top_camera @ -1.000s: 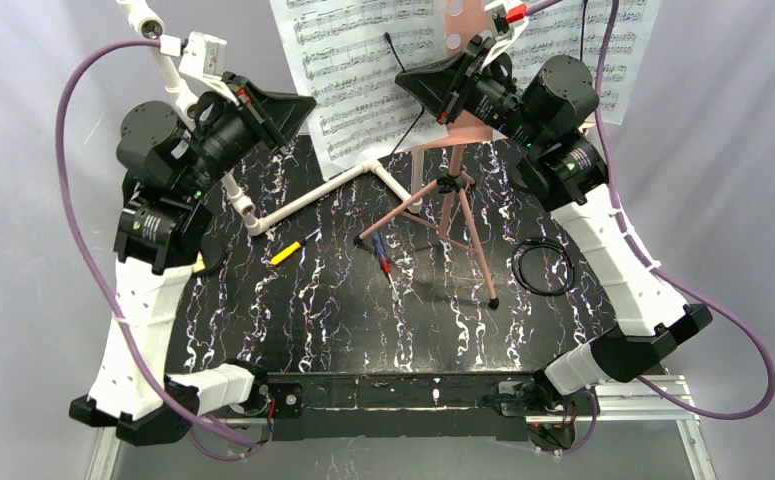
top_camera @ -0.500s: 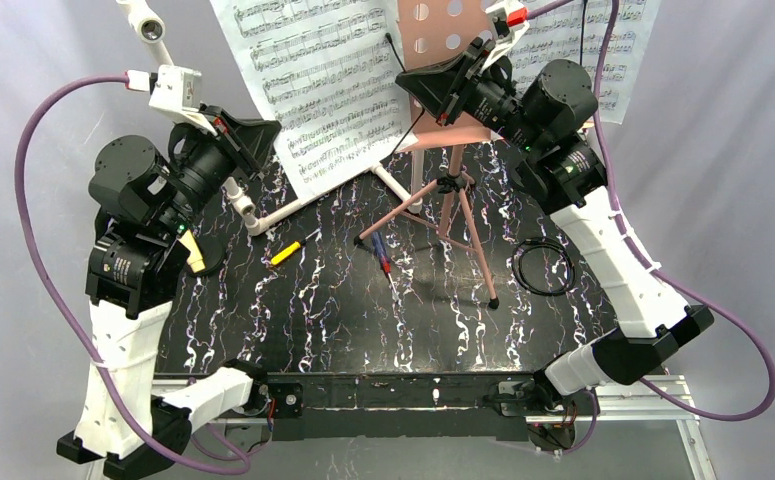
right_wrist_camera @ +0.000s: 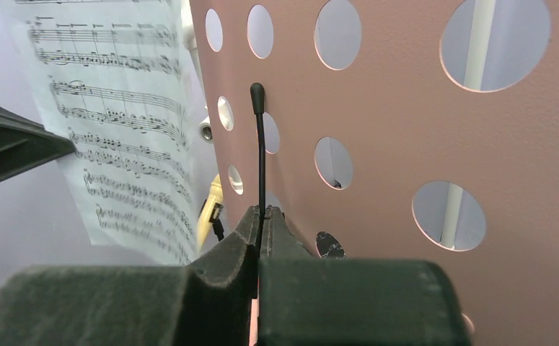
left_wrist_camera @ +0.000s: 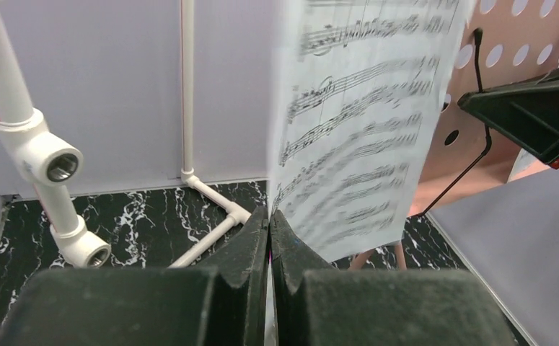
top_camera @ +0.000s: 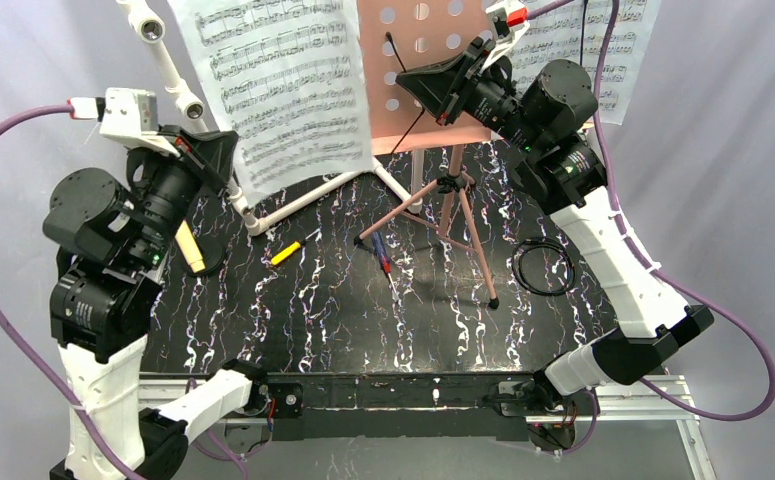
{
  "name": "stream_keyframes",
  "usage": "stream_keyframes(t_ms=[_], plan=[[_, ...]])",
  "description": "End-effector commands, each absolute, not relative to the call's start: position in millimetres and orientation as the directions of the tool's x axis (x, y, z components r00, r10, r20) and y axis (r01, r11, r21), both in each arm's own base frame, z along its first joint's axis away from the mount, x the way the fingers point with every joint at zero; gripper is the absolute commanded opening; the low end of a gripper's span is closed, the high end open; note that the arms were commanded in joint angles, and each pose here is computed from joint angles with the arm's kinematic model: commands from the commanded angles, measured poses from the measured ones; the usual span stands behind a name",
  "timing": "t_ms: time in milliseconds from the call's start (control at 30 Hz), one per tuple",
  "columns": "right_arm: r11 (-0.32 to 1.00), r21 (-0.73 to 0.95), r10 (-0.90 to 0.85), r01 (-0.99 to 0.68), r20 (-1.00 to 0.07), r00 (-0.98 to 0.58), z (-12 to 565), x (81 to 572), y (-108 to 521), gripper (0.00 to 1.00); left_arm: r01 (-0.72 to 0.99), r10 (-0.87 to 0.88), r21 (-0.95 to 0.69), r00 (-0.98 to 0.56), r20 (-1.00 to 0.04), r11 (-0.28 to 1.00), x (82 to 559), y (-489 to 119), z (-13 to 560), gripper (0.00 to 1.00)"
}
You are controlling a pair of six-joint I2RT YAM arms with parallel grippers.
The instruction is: Pack up the instrument practice props
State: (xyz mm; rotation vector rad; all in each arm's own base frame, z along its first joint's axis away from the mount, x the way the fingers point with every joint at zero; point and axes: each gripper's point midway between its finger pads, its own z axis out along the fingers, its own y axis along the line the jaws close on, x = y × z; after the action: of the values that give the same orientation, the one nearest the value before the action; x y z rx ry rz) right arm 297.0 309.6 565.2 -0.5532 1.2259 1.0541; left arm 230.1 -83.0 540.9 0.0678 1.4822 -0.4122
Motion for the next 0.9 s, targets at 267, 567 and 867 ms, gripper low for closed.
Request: stream_keyframes(t_ms=[267, 567, 867], plan=[[0.459, 0.153, 0.394, -0.875, -0.918, 0.046, 591, 283, 295, 0.28, 0.204, -0.171, -0.164, 0.014, -0.985, 0.965, 211, -56, 526, 0.00], [0.435, 0.122, 0.388, -0.892, -0.920, 0.063, 594, 269, 292, 0.49, 0.157, -0.138, -0.159, -0.133, -0.981, 0.975, 196, -47, 476, 0.00], [0.420, 0.032, 0.373, -0.907, -0.917, 0.141, 600, 247, 282, 0.74, 0.208, -0.111, -0.193, -0.353, -0.929, 0.959, 191, -67, 410, 0.00]])
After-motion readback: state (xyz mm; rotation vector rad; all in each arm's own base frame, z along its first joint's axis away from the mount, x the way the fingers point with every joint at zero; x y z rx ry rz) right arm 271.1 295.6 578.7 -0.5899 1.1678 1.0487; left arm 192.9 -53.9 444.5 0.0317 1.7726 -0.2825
